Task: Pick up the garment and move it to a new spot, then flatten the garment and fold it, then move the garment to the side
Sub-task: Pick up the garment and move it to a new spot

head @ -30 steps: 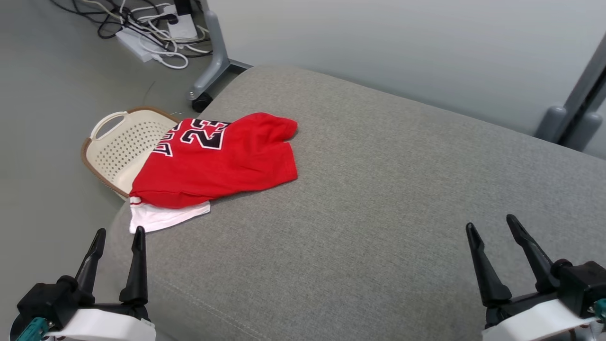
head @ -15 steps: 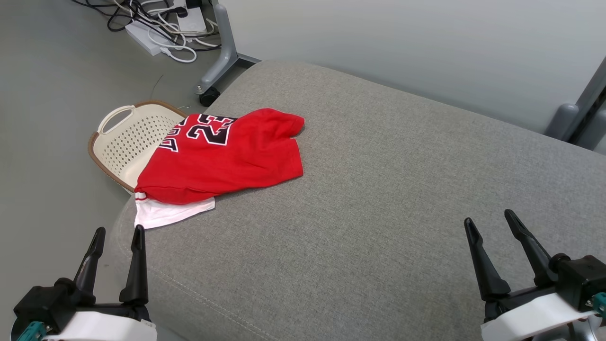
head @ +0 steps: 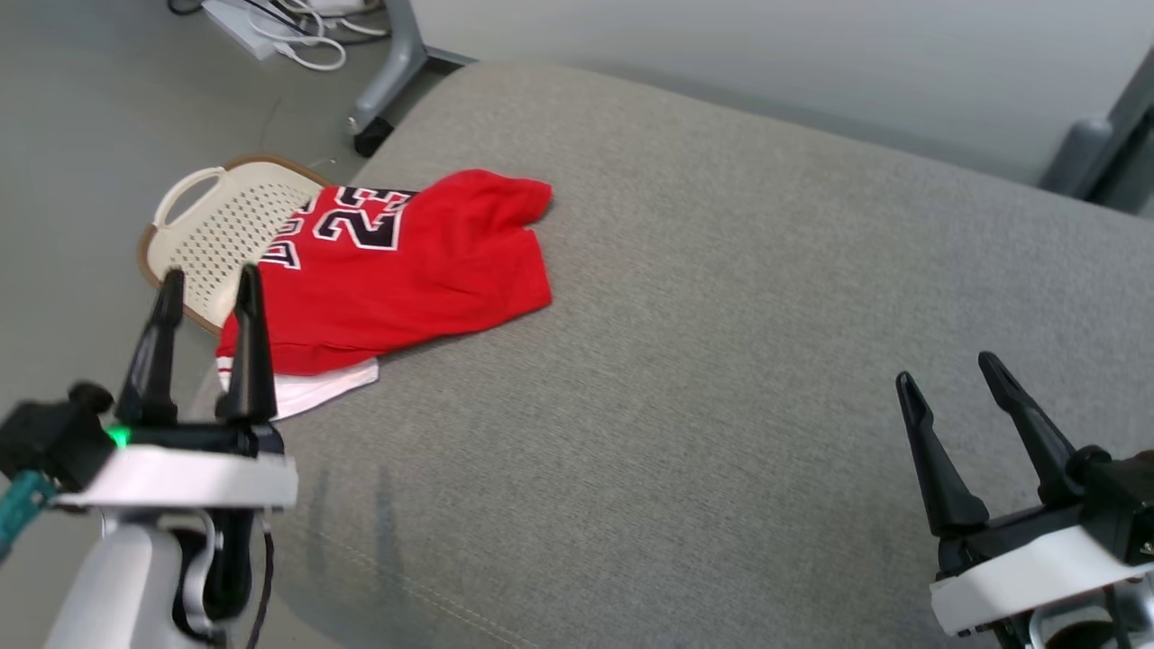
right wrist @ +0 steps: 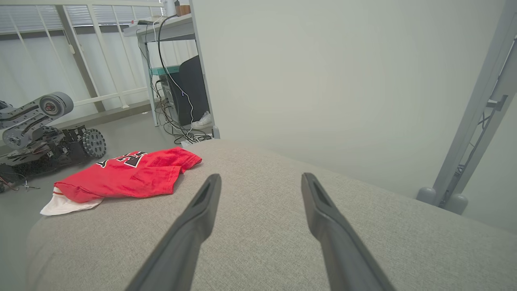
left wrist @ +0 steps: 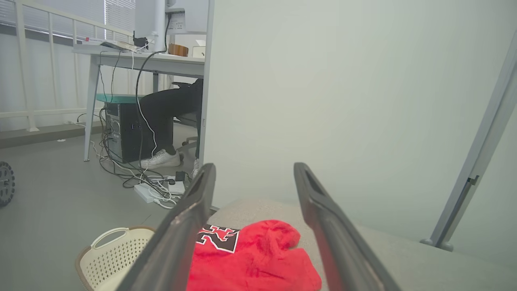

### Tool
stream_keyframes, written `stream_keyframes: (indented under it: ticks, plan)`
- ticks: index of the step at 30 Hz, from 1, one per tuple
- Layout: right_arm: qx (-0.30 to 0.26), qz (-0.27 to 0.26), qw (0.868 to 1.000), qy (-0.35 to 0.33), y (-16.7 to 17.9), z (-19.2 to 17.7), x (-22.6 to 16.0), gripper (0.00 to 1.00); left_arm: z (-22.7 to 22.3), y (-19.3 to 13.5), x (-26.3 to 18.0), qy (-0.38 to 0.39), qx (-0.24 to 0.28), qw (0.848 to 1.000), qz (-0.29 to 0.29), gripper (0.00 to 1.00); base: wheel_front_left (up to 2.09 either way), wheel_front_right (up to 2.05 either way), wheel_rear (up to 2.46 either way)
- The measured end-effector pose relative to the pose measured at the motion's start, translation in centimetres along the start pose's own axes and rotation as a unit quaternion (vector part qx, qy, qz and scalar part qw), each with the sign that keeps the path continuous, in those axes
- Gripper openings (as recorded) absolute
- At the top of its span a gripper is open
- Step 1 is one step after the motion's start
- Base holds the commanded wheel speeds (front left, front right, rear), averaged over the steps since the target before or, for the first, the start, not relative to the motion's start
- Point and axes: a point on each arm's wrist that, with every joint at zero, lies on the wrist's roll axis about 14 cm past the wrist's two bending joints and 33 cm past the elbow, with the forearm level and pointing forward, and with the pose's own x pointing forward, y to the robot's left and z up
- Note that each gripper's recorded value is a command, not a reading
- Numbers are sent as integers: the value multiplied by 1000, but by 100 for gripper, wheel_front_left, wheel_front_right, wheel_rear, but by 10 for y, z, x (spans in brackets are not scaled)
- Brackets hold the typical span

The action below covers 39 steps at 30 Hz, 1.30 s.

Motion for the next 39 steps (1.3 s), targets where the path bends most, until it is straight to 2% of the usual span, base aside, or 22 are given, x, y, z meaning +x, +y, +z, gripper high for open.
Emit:
stream_keyframes:
  ticks: [5, 13, 19, 22, 27, 28, 29, 32, 39]
  plan:
    - [-5, -14, 1000, 5, -21, -7, 7, 100, -21, -22, 49, 15, -7, 999, -32, 100, 0, 0, 0]
    - [2, -60, 998, 34, -65, -39, 8, 100, -126, -45, 95, 149, -4, 987, -56, 100, 0, 0, 0]
    - [7, -87, 995, 57, -90, -63, 4, 100, -208, -54, 88, 271, -5, 961, -52, 100, 0, 0, 0]
    - [8, -93, 994, 65, -96, -70, 3, 100, -240, -60, 73, 340, -18, 939, -50, 100, 0, 0, 0]
    - [7, -94, 993, 65, -98, -72, 3, 100, -263, -49, 56, 416, -16, 908, -37, 100, 0, 0, 0]
    - [6, -96, 993, 63, -99, -71, 3, 100, -264, -49, 57, 421, -15, 906, -36, 33, 0, 0, 0]
    - [6, -97, 993, 62, -99, -70, 2, 100, -263, -49, 57, 421, -16, 906, -37, 0, 0, 0, 0]
    - [7, -101, 993, 54, -99, -66, 1, 100, -254, -41, 62, 401, 0, 915, -38, 0, 0, 0, 0]
    - [8, -107, 994, 33, -94, -49, -6, 100, -209, -42, 90, 308, 2, 950, -57, 0, 0, 0, 0]
